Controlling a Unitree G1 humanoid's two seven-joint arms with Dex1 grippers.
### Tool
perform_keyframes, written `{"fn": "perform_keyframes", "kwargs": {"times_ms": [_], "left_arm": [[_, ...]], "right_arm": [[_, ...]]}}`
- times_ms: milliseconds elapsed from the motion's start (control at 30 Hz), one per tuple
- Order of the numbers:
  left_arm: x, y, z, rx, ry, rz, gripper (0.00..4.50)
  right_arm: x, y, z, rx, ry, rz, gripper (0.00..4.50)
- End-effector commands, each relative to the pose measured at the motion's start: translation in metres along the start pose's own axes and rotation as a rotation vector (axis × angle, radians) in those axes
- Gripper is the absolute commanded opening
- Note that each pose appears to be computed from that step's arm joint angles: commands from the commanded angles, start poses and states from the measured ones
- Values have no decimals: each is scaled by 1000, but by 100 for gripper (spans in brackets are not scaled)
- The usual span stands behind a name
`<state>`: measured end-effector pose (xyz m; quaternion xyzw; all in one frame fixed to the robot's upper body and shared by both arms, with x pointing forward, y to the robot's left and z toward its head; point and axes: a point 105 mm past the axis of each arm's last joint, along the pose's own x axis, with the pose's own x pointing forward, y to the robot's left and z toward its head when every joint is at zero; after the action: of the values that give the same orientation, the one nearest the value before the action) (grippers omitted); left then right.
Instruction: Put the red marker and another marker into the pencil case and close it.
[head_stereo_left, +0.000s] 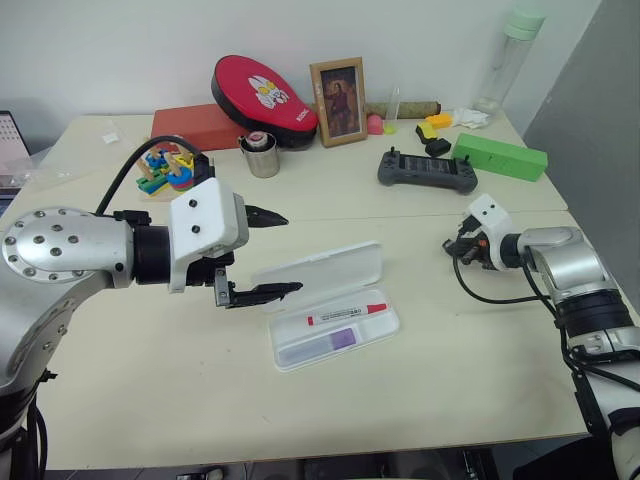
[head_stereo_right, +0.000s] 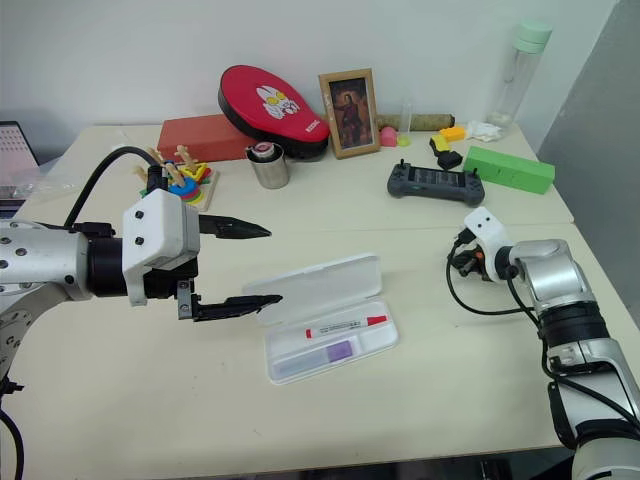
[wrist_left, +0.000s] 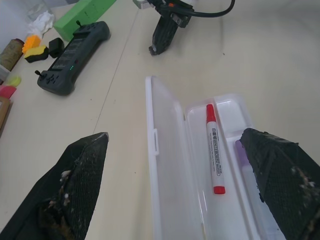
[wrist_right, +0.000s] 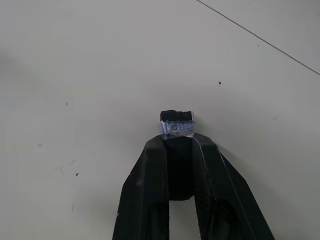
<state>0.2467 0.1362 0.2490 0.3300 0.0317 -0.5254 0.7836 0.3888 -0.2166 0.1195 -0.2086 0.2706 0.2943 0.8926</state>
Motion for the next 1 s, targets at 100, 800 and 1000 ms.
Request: {"fn": "perform_keyframes", "kwargs": {"times_ms": [100,800,1000], "left_arm": [[-8,3,7,56,-2,28,450],[8,-4,-27,147,149,-23,450],[6,2,-36,158,195,-2,450]], "right_arm": [[-35,44,36,-241,-120,235,28],[-29,163,51,-706,-214,653,28],[-21,172,46,-813,-203,661,28]]}}
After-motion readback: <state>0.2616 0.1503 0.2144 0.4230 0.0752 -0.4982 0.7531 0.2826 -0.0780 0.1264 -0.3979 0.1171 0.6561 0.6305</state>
